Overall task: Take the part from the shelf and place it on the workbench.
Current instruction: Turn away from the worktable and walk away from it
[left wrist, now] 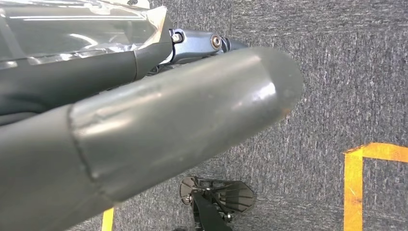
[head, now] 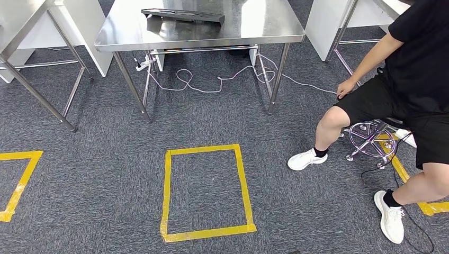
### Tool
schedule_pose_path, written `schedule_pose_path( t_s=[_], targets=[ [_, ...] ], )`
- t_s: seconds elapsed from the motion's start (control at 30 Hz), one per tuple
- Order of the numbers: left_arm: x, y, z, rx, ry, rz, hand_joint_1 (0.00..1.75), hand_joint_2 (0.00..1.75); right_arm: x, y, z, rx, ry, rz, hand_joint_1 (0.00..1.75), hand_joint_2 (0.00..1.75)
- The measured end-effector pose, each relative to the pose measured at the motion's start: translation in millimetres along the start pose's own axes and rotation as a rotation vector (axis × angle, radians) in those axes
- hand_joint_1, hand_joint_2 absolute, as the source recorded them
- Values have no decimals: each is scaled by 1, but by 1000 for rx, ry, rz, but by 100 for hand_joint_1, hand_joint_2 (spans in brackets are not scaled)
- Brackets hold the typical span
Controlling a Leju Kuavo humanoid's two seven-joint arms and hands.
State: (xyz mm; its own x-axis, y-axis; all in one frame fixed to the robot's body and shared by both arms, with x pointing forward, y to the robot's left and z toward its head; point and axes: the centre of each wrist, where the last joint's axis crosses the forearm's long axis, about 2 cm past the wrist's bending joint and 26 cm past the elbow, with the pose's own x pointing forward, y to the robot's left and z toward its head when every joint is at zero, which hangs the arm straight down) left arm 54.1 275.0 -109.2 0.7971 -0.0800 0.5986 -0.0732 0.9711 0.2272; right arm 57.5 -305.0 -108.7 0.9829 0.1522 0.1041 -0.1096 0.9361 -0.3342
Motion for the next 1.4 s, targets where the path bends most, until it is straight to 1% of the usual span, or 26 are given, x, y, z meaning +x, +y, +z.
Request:
schedule_pose_path(
  t_s=[0.7, 1.07, 1.4],
  targets=[
    [1, -4, 1, -24, -3, 21, 0, 0, -1, -2, -1, -4, 0, 18, 0, 0],
    [-3, -1, 2, -21, 10, 17, 0, 0, 4, 2, 1, 2, -12, 30, 0, 0],
    [-1, -1, 0, -18, -1, 2, 0, 0, 4, 2, 1, 3, -15, 42, 0, 0]
  ],
)
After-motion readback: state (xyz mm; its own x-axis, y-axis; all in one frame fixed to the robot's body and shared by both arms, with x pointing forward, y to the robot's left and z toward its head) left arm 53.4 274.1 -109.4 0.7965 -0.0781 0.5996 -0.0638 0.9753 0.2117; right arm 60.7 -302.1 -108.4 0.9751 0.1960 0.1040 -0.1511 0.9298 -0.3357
